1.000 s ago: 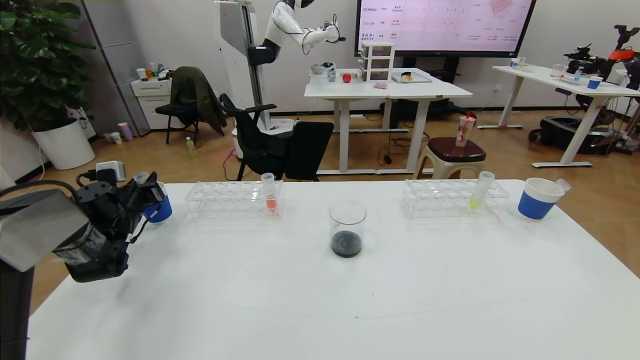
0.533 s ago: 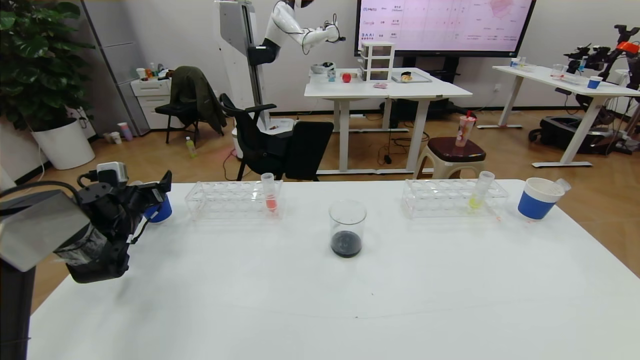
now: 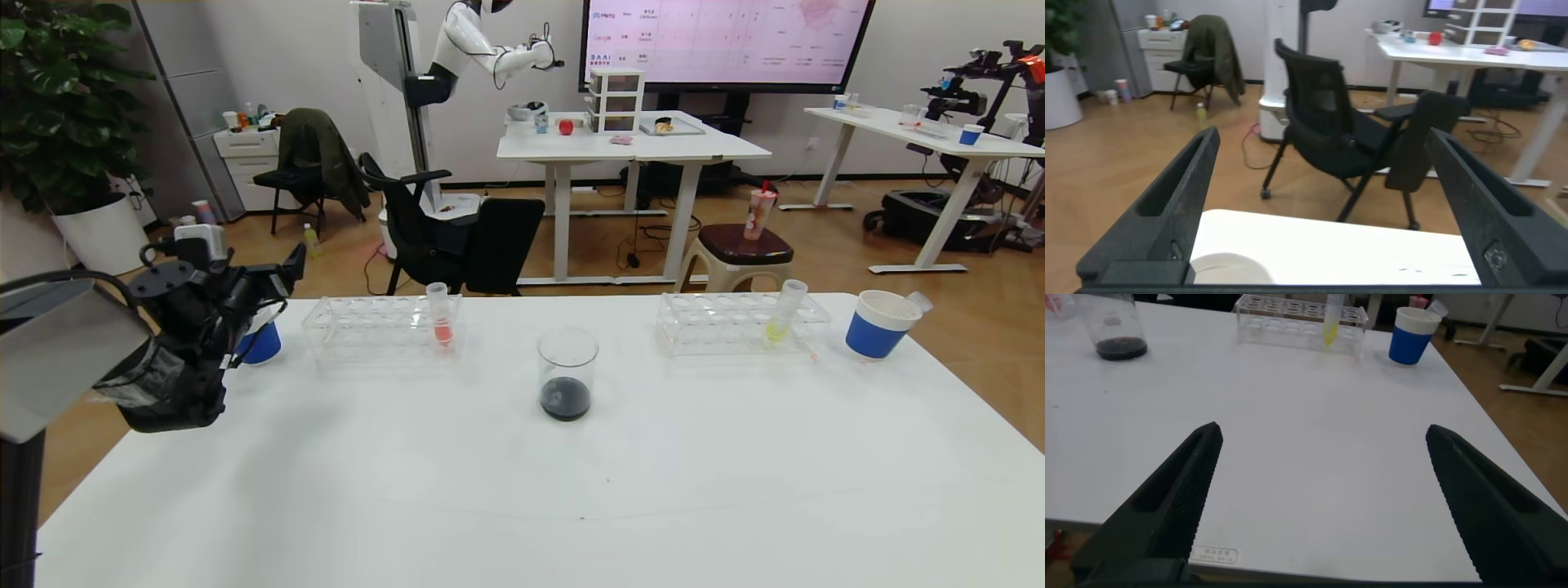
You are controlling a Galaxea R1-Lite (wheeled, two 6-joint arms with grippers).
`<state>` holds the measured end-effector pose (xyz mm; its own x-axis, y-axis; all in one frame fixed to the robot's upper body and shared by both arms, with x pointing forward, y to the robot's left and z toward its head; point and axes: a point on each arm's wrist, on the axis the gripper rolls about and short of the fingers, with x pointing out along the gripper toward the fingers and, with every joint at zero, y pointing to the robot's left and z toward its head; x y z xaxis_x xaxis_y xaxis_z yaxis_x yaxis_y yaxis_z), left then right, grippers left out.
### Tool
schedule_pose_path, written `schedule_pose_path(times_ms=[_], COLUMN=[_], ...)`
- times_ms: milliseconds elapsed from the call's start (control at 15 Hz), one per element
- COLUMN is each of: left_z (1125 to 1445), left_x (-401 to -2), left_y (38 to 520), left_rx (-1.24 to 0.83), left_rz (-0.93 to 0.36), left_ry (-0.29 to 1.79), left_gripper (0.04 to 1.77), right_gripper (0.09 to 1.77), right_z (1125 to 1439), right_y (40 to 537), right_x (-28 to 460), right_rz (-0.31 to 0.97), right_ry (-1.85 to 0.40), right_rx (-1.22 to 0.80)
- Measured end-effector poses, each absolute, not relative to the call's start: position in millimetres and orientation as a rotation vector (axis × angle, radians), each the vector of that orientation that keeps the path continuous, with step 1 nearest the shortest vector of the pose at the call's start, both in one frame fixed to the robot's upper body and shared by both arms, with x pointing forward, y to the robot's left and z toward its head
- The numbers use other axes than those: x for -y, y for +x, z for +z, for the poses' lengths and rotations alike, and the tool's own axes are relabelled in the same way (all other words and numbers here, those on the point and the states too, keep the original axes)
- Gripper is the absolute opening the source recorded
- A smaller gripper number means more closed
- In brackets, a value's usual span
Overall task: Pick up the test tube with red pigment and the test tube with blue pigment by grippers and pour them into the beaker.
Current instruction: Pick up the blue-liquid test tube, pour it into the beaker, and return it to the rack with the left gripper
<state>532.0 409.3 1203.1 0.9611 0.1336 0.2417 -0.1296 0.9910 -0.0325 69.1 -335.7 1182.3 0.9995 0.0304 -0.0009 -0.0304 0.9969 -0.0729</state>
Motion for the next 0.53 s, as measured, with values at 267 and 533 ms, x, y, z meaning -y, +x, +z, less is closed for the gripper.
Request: schedule_pose_path(times_ms=[267,533], left_z=[1225.6,1246.4], left_x=[-352.1,-332.7], left_y=[532.5,524.4], left_rx=[0.270,0.270], left_rz=[0.033,0.045], left_ry=[0.013,0.034], left_gripper=[1.75,1.75], right_gripper=[1.74,1.74], right_z=[1182.3,1182.3], right_y=[69.1,69.1], right_x=[335.8,335.8], right_rz=[0.031,0.031], right_ry=[-0.073,-0.073], right_rx=[0.000,0.000])
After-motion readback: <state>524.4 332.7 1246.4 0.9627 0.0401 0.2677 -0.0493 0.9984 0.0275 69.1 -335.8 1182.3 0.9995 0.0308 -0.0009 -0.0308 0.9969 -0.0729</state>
